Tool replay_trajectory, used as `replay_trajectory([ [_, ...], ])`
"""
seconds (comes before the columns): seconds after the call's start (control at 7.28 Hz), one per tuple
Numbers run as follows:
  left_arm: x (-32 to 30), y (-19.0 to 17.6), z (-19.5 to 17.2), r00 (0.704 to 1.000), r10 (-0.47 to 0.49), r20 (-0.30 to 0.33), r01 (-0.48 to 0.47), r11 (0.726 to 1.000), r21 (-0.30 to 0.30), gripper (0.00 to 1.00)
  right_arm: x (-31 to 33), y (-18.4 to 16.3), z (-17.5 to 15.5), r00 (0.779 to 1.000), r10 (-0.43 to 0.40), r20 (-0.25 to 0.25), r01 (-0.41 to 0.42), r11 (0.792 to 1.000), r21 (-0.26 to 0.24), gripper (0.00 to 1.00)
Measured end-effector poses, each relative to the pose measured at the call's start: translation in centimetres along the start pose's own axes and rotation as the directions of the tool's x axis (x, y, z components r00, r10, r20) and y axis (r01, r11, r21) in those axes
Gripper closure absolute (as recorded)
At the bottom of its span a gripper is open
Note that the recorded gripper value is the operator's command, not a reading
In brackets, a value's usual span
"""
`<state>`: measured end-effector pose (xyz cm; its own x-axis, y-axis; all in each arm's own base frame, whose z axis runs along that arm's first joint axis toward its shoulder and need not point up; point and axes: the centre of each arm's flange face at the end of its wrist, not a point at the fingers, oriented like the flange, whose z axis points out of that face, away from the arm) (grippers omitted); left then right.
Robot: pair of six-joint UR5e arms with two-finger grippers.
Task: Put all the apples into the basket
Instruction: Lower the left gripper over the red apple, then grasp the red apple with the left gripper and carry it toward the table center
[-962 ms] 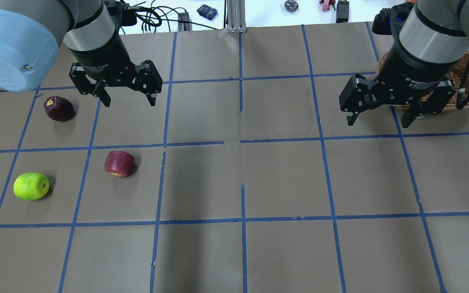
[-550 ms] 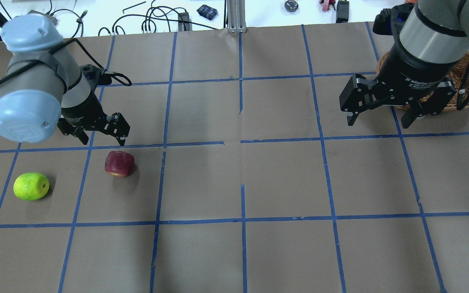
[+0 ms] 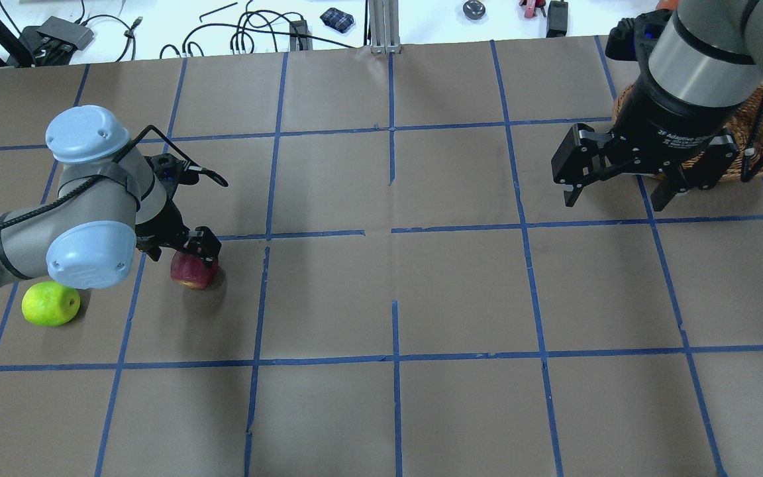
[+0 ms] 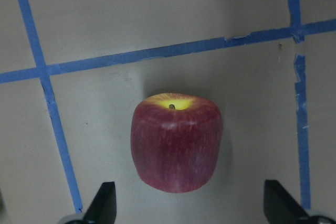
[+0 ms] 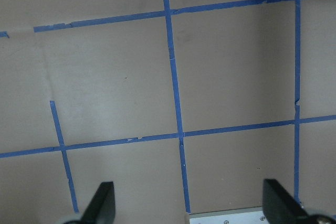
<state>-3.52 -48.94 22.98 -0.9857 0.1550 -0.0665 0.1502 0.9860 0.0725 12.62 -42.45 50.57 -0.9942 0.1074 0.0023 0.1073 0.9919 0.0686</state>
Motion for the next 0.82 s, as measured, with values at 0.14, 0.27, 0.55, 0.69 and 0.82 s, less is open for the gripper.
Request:
replay_trajectory([
  [0.14, 0.0, -0.3, 1.4, 1.0, 0.003, -0.004, -0.003, 1.0, -0.011, 0.0, 0.0, 0.0, 0.1, 1.0, 0.004, 0.0, -0.004, 1.0, 0.0, 0.0],
  [0.27, 0.0, -0.6, 2.7, 1.0, 0.007, -0.011, -0.008, 0.999, -0.032, 0.05, 0.0, -0.1, 0.2, 1.0, 0.007, 0.0, -0.007, 1.0, -0.002, 0.0],
  [0.55, 0.1, -0.9, 4.6, 1.0, 0.015, -0.024, -0.016, 0.998, -0.068, 0.99, 0.0, -0.4, 0.5, 1.0, 0.007, 0.002, -0.007, 1.0, -0.01, 0.0],
  [0.69, 0.1, -1.0, 4.6, 1.0, 0.014, -0.022, -0.015, 0.998, -0.066, 1.0, -0.1, -0.6, 0.7, 1.0, 0.007, 0.002, -0.007, 1.0, -0.014, 0.0],
  [0.82, 0.1, -1.2, 4.1, 1.0, 0.009, -0.019, -0.01, 0.999, -0.053, 1.0, -0.1, -0.7, 0.8, 1.0, 0.007, 0.002, -0.007, 1.0, -0.017, 0.0],
])
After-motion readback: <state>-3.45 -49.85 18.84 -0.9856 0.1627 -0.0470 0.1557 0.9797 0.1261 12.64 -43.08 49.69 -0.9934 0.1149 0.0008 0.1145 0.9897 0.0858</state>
